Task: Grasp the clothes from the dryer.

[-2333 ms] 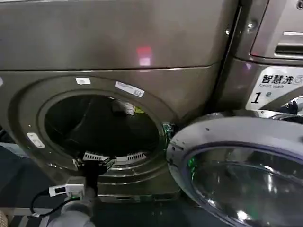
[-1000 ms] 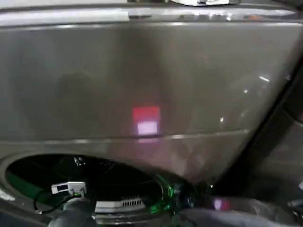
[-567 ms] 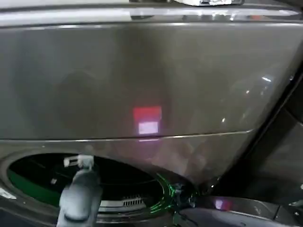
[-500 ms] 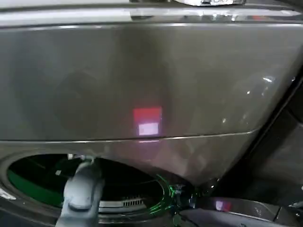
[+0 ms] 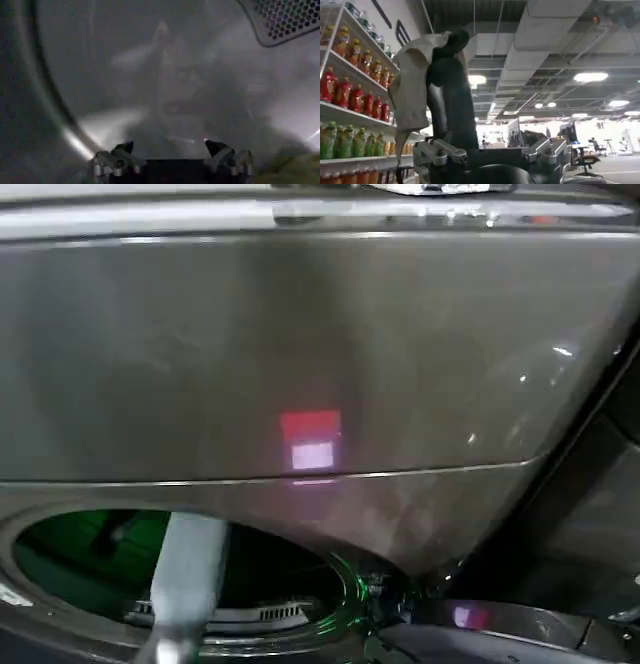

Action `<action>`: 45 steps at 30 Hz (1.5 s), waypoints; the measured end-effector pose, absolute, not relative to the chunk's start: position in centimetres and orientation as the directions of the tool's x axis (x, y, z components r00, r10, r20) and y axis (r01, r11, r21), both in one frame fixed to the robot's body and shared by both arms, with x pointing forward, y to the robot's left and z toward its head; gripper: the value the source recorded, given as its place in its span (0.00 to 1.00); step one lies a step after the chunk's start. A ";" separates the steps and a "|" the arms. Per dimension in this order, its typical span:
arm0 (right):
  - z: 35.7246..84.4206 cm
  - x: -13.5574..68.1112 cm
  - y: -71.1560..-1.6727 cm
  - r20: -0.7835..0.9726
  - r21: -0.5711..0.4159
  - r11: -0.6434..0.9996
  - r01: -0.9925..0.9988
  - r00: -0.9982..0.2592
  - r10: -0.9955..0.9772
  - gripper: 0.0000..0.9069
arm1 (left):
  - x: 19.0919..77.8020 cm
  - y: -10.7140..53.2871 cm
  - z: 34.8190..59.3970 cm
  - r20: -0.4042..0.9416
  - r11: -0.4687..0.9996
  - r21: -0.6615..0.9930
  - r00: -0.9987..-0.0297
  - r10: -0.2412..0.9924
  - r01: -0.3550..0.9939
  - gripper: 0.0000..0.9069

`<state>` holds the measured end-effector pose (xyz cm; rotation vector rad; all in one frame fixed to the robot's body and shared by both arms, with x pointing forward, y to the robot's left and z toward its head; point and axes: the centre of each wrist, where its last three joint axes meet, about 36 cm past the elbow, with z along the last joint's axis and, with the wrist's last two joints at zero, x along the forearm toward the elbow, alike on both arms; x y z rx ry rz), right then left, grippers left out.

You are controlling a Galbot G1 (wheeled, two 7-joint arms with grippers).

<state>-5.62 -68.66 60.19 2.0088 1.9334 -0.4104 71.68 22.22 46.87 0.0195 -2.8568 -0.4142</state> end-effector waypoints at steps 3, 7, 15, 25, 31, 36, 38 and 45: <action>60.2 -5.6 -68.6 -0.420 0.031 -0.030 0.999 0.040 0.907 1.00 | 72.5 22.5 46.7 0.276 0.940 0.336 -0.960 -0.041 0.056 1.00; 60.2 -5.6 -68.6 -0.420 0.029 -0.029 0.999 0.038 0.907 1.00 | 73.1 23.2 46.6 0.316 0.867 0.473 -0.949 -0.001 0.156 1.00; 60.4 -5.4 -68.6 -0.427 0.024 -0.025 0.999 0.033 0.904 1.00 | 74.2 24.6 47.8 0.466 0.579 0.683 -0.876 0.126 0.446 1.00; 60.3 -5.1 -68.6 -0.430 0.007 -0.023 1.000 0.024 0.903 1.00 | 74.9 27.0 50.1 0.729 0.251 0.613 -0.659 0.185 0.749 1.00; 60.0 -4.7 -68.7 -0.431 0.003 -0.017 1.000 0.017 0.902 1.00 | 75.4 27.5 51.1 0.829 0.131 0.521 -0.537 0.160 0.843 1.00; 59.5 -4.8 -68.5 -0.430 0.000 -0.017 1.000 0.015 0.903 1.00 | 75.7 27.4 51.6 0.872 0.080 0.469 -0.475 0.118 0.880 1.00; 59.3 -4.7 -68.5 -0.428 -0.002 -0.016 1.000 0.013 0.904 1.00 | 75.7 27.7 51.6 0.881 0.073 0.457 -0.462 0.098 0.887 1.00; 59.0 -4.2 -68.5 -0.428 -0.009 -0.008 1.000 0.004 0.904 1.00 | 75.9 28.2 51.6 0.876 0.066 0.480 -0.482 0.023 0.875 1.00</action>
